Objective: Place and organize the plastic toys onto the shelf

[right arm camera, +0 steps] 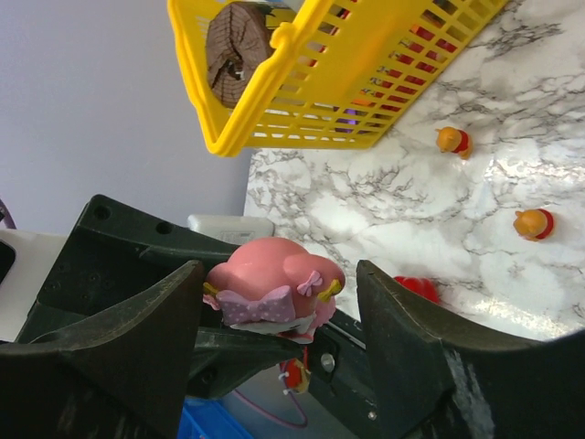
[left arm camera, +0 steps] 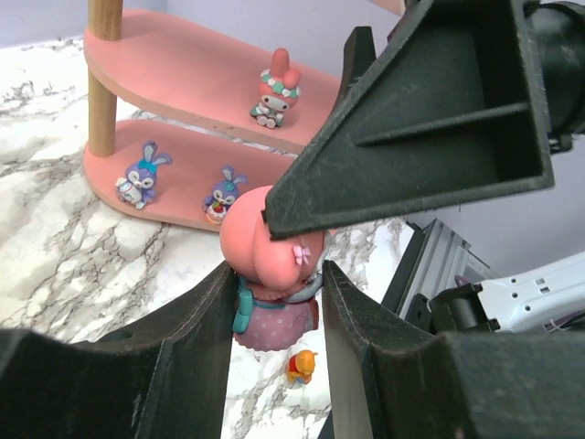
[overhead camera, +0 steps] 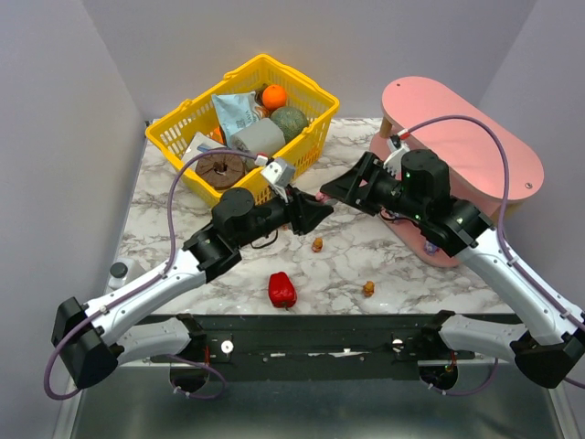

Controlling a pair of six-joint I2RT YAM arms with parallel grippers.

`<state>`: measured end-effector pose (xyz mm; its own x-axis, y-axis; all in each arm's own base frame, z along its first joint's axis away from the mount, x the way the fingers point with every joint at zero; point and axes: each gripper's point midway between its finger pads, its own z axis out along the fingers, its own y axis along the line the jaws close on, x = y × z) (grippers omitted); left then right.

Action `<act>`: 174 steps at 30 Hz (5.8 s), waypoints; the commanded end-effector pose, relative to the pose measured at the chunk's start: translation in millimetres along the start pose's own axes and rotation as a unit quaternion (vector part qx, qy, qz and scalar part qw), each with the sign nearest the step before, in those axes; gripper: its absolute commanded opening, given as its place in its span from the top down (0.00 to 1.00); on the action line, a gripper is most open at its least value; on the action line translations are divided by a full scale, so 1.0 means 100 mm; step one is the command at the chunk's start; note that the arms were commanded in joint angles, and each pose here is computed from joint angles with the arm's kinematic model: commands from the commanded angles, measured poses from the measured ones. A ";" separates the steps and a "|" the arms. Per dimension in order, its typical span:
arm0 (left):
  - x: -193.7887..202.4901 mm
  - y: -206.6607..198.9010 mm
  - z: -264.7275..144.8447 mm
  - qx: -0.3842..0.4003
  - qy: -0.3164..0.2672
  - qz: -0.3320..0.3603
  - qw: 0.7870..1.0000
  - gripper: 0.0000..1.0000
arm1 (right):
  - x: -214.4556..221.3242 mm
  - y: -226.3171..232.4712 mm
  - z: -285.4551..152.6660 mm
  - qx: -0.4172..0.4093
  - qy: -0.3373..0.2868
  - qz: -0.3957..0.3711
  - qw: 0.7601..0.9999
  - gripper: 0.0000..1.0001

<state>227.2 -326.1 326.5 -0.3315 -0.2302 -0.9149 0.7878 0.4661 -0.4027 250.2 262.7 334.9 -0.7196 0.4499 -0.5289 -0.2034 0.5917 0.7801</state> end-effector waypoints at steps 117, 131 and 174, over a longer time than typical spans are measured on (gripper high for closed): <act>0.16 -0.16 -0.87 0.012 0.135 0.079 0.988 0.01 | -1.13 -1.14 0.13 0.289 0.148 -0.468 0.822 0.99; 0.30 -0.09 -0.84 0.015 0.153 0.079 0.985 0.01 | -1.38 -1.54 0.30 0.375 0.135 -0.490 0.775 0.99; 0.43 0.11 -0.83 0.009 0.166 0.057 0.984 0.01 | -1.48 -1.96 0.44 0.439 0.116 -0.515 0.727 0.65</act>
<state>180.5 -258.4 283.3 -0.3848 0.1149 -0.9158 0.8273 0.4829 -0.2870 421.7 122.1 251.5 -0.5782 -0.5955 -0.5577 -0.3242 0.7950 -0.5128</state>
